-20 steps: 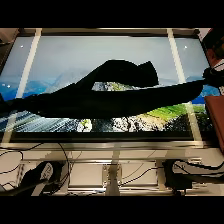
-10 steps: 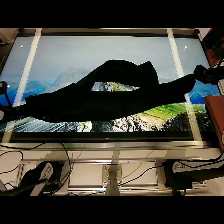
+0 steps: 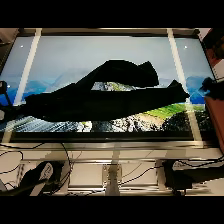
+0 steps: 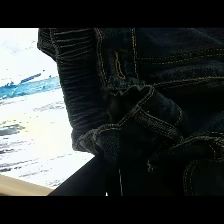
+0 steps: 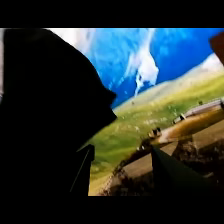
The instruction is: Fold the clothes and pants, and hang the long-sleeved shirts on hangers.
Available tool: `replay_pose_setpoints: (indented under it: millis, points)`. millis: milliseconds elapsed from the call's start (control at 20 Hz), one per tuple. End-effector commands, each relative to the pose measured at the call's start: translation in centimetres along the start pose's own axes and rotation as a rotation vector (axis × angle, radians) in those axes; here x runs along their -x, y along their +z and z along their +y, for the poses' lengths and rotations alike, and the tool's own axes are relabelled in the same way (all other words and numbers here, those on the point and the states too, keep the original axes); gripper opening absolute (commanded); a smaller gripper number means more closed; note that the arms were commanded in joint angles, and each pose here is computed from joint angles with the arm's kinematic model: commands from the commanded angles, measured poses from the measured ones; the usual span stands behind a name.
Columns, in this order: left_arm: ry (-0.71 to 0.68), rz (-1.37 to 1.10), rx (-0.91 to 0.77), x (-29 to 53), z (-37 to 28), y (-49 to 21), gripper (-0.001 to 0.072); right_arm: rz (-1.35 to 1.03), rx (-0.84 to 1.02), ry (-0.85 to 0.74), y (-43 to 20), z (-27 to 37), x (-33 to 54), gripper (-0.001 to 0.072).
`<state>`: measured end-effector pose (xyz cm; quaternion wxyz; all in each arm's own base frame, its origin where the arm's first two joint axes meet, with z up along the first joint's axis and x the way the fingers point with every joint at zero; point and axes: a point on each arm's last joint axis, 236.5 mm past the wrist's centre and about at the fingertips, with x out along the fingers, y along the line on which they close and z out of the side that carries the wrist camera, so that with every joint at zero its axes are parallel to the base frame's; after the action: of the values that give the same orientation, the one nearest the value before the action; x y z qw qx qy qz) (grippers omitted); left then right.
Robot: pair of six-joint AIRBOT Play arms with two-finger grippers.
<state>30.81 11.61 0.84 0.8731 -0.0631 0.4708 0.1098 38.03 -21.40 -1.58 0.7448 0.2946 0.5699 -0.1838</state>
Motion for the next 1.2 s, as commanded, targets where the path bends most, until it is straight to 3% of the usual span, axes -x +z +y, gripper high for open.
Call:
replay_pose_setpoints:
  millis: [0,200,400,450,1000,1050,1100,1150]
  points:
    - [0.006,-0.023,0.000,0.0,0.1,0.5,0.0040,0.235,-0.112,0.115,-6.6,-1.5,-1.9,0.0380]
    - [0.008,-0.031,0.000,0.0,0.2,0.7,0.0040,0.169,-0.193,0.211,-7.3,0.6,-6.1,0.0373]
    - [0.008,-0.031,0.000,0.0,0.2,0.7,0.0040,0.095,-0.208,0.218,-6.4,2.2,-8.9,0.0361]
    - [0.008,-0.031,0.000,0.0,0.2,0.7,0.0040,0.082,-0.211,0.224,-6.1,2.6,-9.2,0.0318]
    - [0.008,-0.031,0.000,0.0,0.2,0.7,0.0040,-0.018,-0.275,0.220,-3.6,3.1,-12.1,0.0314]
    - [0.008,-0.031,0.000,0.0,0.2,0.7,0.0040,-0.033,-0.276,0.218,-3.3,3.0,-12.2,0.0289]
    - [0.008,-0.031,0.001,0.0,0.2,0.7,0.0040,-0.039,-0.277,0.217,-3.1,2.9,-12.2,0.0137]
    - [0.007,-0.031,0.009,0.0,0.2,0.7,0.0040,-0.041,-0.276,0.216,-3.1,2.9,-12.2,0.0059]
